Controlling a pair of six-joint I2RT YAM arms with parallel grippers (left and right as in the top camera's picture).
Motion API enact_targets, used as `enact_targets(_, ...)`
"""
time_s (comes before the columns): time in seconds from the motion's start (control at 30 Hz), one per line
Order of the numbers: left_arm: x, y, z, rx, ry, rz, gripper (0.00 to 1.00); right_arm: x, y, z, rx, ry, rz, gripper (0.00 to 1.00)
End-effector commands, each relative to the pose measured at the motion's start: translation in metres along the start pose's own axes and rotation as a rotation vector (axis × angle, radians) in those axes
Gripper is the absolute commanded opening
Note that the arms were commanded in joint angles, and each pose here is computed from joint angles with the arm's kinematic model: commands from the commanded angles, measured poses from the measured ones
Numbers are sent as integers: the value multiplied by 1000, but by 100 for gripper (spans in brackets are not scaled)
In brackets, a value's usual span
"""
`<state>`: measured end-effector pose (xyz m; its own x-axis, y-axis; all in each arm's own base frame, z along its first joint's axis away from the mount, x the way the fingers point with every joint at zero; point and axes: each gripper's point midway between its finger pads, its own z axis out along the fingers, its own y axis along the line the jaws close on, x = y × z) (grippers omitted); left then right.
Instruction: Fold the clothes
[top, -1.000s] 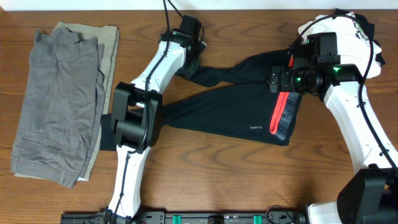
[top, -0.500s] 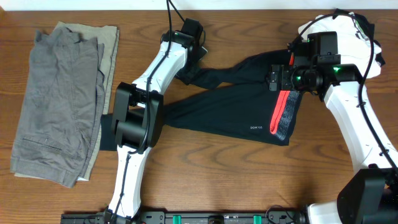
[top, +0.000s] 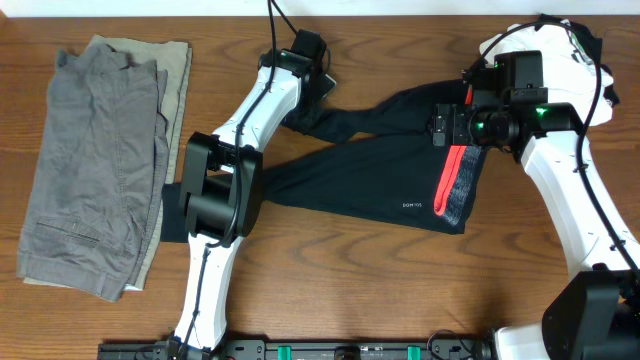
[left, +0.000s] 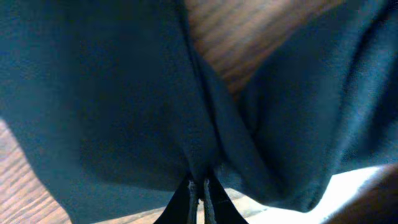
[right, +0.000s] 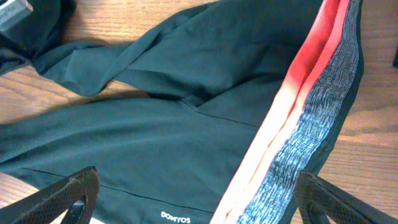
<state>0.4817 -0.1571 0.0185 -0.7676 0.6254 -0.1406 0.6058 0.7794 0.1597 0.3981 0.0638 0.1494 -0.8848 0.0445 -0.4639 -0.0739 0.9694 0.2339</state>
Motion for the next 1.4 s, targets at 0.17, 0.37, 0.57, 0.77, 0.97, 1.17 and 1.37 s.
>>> enact_targets(0.17,-25,67,-62,-183,-169,-257,6,-1,6,-2,-14,-6,-24,98)
enact_targets(0.37,-21,135,-90,-236,-309,-533,6,-1,6,-2,-14,-7,-24,98)
enact_targets(0.57,9,204,-93,-289,-362,-732,6,0,11,-1,-20,-5,-28,98)
enact_targets(0.77,45,245,-91,-324,-344,-822,6,1,18,0,-29,-4,-45,98)
enact_targets(0.97,71,243,-83,-307,-251,-842,6,0,19,0,-29,-6,-45,97)
enact_targets(1.17,76,237,-81,-293,-223,-864,6,0,19,0,-29,-7,-45,97)
enact_targets(1.37,72,238,-82,-293,-248,-896,6,-1,19,0,-29,-12,-46,97)
